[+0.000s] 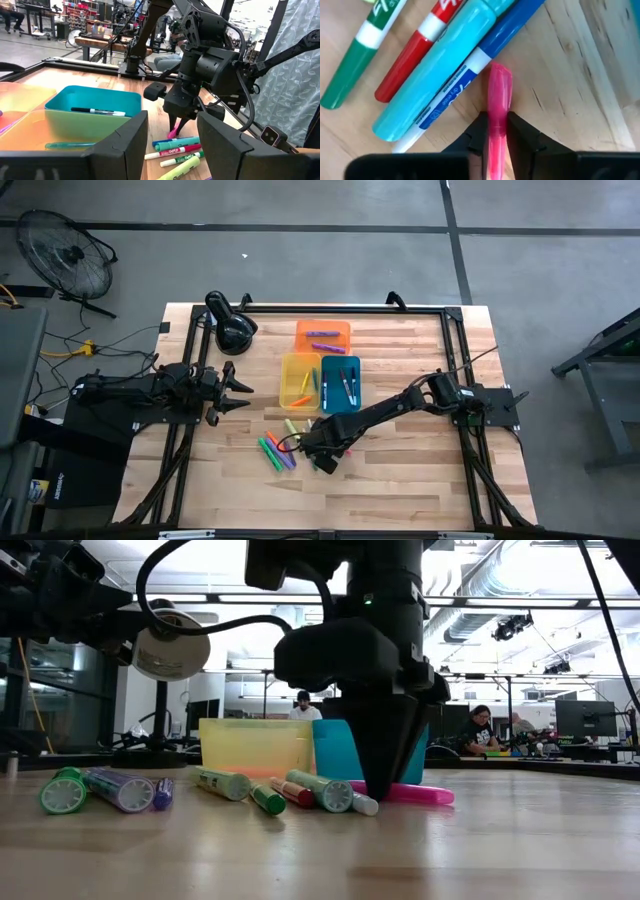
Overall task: Pick & Place Markers
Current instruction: Put the pink pen into the yellow bin
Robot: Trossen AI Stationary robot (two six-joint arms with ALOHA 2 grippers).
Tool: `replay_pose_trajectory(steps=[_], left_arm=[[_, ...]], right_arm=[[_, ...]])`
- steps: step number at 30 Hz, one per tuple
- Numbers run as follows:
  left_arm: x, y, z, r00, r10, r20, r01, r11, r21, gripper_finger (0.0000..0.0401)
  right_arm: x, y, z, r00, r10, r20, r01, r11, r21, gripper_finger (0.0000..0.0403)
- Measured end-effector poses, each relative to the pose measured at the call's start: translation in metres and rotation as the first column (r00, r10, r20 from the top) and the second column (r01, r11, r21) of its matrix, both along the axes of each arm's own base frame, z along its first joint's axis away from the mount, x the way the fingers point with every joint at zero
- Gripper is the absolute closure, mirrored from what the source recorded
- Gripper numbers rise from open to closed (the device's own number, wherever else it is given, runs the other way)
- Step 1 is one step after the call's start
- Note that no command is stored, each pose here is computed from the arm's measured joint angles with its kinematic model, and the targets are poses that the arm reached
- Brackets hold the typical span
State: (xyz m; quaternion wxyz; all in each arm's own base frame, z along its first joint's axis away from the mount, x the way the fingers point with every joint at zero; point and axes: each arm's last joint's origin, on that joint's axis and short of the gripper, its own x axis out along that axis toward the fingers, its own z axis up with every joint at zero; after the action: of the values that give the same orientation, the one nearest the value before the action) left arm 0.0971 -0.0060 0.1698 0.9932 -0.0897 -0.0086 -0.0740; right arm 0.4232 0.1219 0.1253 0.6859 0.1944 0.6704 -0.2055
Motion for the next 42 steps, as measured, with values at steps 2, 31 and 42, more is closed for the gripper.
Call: replay_pose_trajectory(steps=[2, 31, 42], left_arm=[[0.000, 0.000, 0.000, 1.000, 0.000, 0.000, 0.000, 1.000, 0.000, 0.0231], [0.000, 0.000, 0.000, 1.000, 0.000, 0.000, 0.000, 1.000, 0.000, 0.0231], [0.000, 0.000, 0.000, 1.000, 0.000, 0.000, 0.000, 1.000, 0.000, 0.0231]], right_arm=[[0.000, 0.000, 0.000, 0.999, 0.033, -0.001, -0.033, 0.999, -0.002, 0.0373], [0.003, -0.002, 0.069, 0.954, 0.270, 0.127, -0.252, 0.957, -0.142, 0.0374], [0.016, -0.017, 0.101, 0.909, 0.386, 0.158, -0.328, 0.896, -0.299, 0.0372]])
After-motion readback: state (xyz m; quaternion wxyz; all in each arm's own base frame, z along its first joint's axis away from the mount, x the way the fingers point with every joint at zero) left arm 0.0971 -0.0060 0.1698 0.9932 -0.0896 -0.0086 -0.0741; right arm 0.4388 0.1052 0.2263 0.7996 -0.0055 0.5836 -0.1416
